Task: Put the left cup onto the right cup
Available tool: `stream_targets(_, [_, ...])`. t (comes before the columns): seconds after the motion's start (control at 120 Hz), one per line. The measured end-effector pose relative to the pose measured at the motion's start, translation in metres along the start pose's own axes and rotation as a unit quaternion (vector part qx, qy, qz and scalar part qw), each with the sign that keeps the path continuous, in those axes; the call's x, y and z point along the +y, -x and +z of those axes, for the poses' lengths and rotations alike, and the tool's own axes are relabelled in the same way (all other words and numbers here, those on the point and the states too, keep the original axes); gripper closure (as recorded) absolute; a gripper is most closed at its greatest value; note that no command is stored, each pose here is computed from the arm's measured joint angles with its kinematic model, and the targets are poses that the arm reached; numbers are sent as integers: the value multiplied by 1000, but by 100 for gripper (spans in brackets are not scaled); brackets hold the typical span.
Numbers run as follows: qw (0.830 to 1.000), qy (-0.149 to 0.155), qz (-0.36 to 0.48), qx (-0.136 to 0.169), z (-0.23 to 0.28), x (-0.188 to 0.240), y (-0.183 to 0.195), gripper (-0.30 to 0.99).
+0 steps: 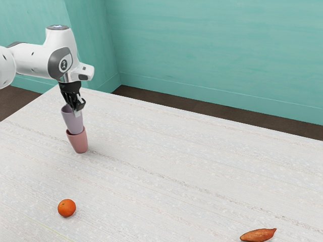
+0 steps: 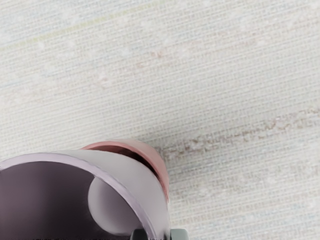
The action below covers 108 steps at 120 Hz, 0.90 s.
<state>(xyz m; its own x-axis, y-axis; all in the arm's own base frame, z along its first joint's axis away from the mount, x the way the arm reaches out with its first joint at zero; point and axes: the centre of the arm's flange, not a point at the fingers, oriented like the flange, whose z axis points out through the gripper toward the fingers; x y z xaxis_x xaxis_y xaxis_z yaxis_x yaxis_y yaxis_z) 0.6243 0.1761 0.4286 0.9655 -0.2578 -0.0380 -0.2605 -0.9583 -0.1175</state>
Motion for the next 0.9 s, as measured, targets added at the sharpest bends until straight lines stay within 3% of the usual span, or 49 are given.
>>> stream_targets(0.225, [1000, 3, -2, -3, -1, 2, 1, 50])
stream_targets(0.325, [1000, 4, -2, -2, -6, 5, 1, 34])
stream_targets(0.475, [1000, 1, 4, 6, -36, 18, 3, 17])
stream_targets(0.9, [1000, 13, 22, 15, -113, 79, 13, 2])
